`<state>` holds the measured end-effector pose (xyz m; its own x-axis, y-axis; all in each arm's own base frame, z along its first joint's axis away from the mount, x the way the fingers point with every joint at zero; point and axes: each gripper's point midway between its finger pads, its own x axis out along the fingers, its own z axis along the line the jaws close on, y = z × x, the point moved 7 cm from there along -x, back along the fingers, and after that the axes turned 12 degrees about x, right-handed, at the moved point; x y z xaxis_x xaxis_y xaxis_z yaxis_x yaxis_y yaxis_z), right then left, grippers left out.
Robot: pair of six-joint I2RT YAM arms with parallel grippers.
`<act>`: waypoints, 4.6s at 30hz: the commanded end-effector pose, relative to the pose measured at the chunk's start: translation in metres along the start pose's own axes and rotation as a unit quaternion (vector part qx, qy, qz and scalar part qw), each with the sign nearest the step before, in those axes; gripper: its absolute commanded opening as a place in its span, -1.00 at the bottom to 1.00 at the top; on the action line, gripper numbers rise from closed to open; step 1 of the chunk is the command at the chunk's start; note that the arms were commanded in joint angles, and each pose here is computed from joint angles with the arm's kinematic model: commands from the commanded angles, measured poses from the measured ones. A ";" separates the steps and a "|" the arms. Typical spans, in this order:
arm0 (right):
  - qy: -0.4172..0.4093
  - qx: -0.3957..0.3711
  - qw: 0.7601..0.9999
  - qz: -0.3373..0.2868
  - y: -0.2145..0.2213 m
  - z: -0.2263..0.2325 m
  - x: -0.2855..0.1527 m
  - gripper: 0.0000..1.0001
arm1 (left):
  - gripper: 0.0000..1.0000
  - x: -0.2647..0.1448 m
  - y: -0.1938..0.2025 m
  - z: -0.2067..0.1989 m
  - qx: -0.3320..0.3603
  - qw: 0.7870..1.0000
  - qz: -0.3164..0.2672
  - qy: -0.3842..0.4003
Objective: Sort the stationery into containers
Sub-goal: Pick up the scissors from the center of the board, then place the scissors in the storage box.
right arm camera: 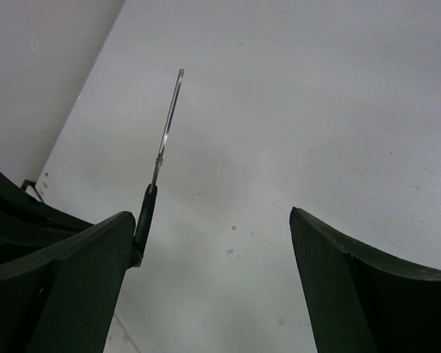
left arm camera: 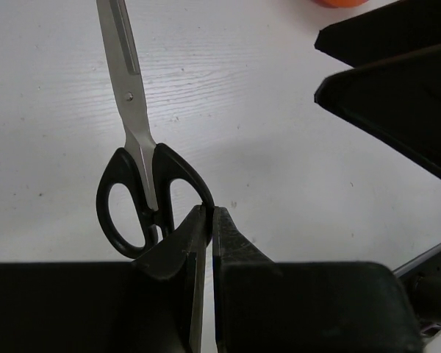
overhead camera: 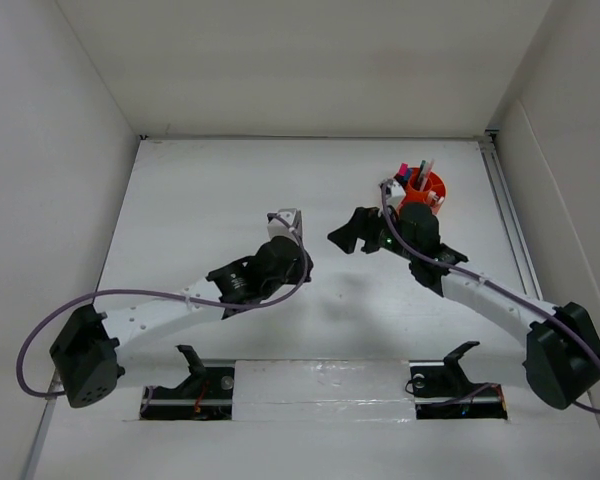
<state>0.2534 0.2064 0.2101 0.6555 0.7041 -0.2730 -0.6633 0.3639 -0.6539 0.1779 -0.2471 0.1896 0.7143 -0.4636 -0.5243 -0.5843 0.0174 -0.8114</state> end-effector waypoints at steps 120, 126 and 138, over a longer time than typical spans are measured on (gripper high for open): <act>-0.070 -0.228 0.969 -0.069 -0.201 -0.179 -0.004 -1.00 | 1.00 -0.135 -0.035 0.005 0.075 0.981 -0.043 0.171; -0.060 -0.224 0.970 -0.068 -0.196 -0.185 -0.003 -1.00 | 1.00 -0.146 -0.037 0.006 0.076 0.977 -0.061 0.189; -0.047 -0.208 0.975 -0.062 -0.189 -0.186 -0.006 -1.00 | 1.00 -0.146 -0.038 0.005 0.076 0.976 -0.063 0.196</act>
<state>0.4414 0.0247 0.1969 0.6605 0.7388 -0.1339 -0.4041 0.1995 -0.8927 0.0973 -0.1735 0.2902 0.5623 -0.7515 -0.3451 -0.4470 0.0749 -0.8914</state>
